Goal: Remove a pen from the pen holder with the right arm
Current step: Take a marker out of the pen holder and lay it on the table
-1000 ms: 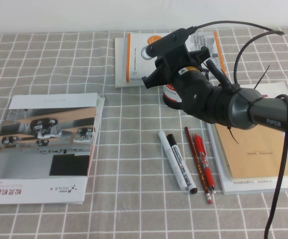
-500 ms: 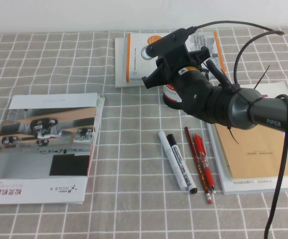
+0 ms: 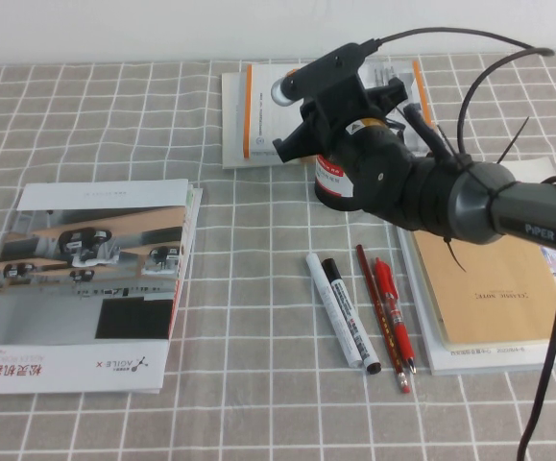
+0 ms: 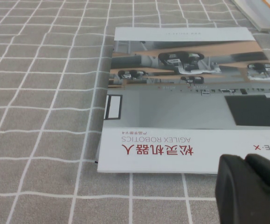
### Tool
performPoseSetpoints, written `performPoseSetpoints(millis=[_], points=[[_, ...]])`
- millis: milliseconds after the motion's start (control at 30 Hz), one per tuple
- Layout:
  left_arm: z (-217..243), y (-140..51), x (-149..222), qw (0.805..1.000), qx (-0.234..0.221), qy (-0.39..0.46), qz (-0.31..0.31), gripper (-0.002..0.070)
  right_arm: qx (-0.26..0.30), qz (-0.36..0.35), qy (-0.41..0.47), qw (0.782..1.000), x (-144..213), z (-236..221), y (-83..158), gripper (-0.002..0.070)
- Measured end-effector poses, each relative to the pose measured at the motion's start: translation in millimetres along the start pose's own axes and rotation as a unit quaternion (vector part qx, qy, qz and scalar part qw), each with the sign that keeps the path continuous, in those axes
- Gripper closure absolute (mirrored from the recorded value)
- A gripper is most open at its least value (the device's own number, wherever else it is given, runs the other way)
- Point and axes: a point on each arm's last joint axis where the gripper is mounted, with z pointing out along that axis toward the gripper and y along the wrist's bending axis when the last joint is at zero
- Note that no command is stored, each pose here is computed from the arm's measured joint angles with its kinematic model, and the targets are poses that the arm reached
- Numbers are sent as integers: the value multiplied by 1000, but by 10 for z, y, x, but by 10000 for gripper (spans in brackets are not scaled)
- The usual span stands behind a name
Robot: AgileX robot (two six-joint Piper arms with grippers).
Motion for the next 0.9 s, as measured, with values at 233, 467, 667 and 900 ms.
performPoseSetpoints(millis=[233, 467, 667, 900], points=[[0, 0, 0, 1000, 0, 0, 0, 680, -10, 5, -11, 1000, -182, -87, -39, 574], [0, 0, 0, 1000, 0, 0, 0, 680, -37, 9, -20, 999, -490, -272, -99, 574], [0, 0, 0, 1000, 0, 0, 0, 680, -50, 2, -34, 998, -845, -528, -213, 575], [0, 0, 0, 1000, 0, 0, 0, 680, -97, 7, -63, 993, -1297, -941, -325, 575]])
